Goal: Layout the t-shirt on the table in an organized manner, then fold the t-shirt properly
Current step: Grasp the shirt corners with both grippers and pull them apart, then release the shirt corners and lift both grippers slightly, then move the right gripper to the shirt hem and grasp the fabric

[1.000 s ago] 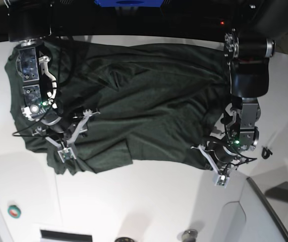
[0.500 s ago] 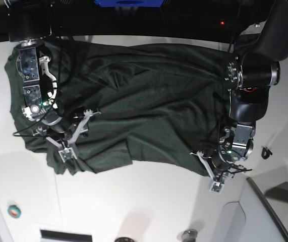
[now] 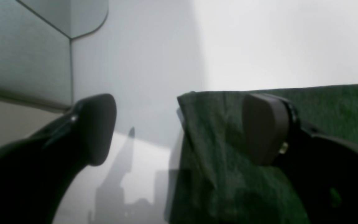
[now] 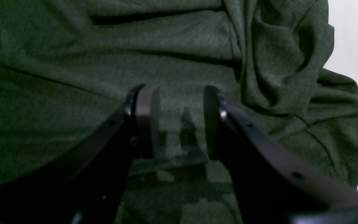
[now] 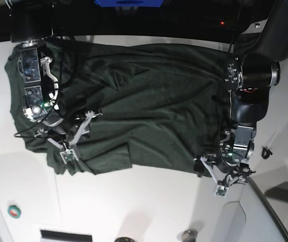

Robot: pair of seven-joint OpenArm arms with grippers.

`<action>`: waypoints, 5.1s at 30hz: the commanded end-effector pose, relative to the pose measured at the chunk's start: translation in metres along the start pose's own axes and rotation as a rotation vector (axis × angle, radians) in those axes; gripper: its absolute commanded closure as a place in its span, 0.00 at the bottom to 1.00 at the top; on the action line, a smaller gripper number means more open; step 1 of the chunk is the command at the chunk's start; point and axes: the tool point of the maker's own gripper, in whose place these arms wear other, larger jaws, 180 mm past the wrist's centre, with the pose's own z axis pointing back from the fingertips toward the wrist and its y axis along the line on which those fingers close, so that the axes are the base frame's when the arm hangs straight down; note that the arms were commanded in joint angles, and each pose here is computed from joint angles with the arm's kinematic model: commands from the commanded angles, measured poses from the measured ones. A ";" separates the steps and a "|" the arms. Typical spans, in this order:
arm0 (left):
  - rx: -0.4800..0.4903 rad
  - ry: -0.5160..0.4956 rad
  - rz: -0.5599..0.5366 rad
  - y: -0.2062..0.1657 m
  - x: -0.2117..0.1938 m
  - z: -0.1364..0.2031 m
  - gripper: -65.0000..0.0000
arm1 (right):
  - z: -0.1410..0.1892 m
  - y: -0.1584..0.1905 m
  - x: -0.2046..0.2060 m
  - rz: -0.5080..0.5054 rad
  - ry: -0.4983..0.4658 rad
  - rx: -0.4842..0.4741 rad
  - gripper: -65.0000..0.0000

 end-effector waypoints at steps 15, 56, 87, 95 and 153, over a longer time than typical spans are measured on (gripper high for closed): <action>0.083 -0.043 0.236 0.017 -0.097 0.088 1.00 | -0.006 0.055 0.065 0.201 -0.118 0.116 1.00; 0.029 -0.045 0.191 0.007 -0.070 0.059 1.00 | -0.041 -0.133 0.065 -0.153 -0.125 -0.217 1.00; 0.062 -0.028 0.150 0.002 -0.071 0.048 1.00 | 0.020 -0.159 -0.131 -0.227 0.246 -0.333 1.00; -0.008 -0.012 0.095 -0.040 -0.110 0.110 1.00 | 0.028 -0.159 -0.125 -0.213 0.213 -0.338 1.00; 0.262 0.040 0.181 0.074 -0.154 0.153 1.00 | -0.097 0.061 0.090 0.141 0.083 0.171 0.66</action>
